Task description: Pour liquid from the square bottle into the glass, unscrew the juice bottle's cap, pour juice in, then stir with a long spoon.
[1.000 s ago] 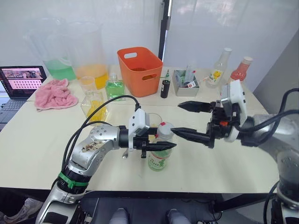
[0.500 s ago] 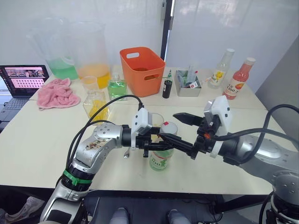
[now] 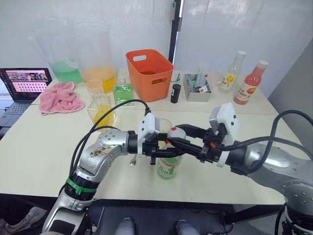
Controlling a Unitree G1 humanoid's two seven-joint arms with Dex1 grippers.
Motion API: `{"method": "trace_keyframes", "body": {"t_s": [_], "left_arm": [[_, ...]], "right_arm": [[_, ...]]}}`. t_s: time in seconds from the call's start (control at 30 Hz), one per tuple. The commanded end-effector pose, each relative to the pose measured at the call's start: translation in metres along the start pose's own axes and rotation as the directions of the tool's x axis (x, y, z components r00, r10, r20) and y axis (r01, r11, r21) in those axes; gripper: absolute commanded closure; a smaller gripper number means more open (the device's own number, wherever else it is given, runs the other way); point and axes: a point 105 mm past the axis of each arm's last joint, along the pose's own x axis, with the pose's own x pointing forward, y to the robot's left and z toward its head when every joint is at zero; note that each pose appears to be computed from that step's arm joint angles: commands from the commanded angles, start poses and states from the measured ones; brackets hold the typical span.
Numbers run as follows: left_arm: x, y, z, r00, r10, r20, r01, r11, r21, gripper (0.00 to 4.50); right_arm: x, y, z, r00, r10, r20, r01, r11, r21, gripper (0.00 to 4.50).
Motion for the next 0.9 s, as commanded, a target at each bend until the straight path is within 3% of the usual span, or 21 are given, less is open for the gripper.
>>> {"method": "trace_keyframes", "body": {"t_s": [0.03, 0.2, 0.37, 0.57, 0.83, 0.9], "left_arm": [[0.002, -0.003, -0.012, 0.999, 0.002, -0.052, -0.004, 1.000, -0.027, 2.98], [-0.003, -0.003, -0.012, 0.998, 0.029, -0.061, -0.030, 0.999, -0.021, 2.98], [-0.009, -0.005, -0.010, 0.994, 0.092, -0.053, -0.093, 0.995, -0.020, 2.98], [-0.014, -0.005, -0.009, 0.989, 0.135, -0.061, -0.136, 0.991, -0.012, 2.98], [-0.018, -0.003, -0.007, 0.984, 0.166, -0.061, -0.168, 0.986, -0.016, 2.98], [-0.018, -0.003, -0.006, 0.983, 0.172, -0.057, -0.174, 0.985, -0.022, 2.98]], "right_arm": [[-0.001, 0.006, -0.003, 0.993, 0.114, -0.033, -0.115, 0.993, -0.033, 2.81], [-0.005, 0.002, -0.008, 0.955, 0.278, -0.106, -0.289, 0.952, -0.102, 2.81], [-0.001, -0.020, -0.004, 0.808, 0.544, -0.226, -0.585, 0.788, -0.193, 2.81], [0.013, -0.030, -0.003, 0.665, 0.695, -0.271, -0.744, 0.645, -0.174, 2.81], [0.025, -0.038, 0.007, 0.656, 0.713, -0.247, -0.754, 0.630, -0.185, 2.81], [0.020, -0.037, 0.021, 0.667, 0.715, -0.212, -0.745, 0.638, -0.194, 1.76]]}}
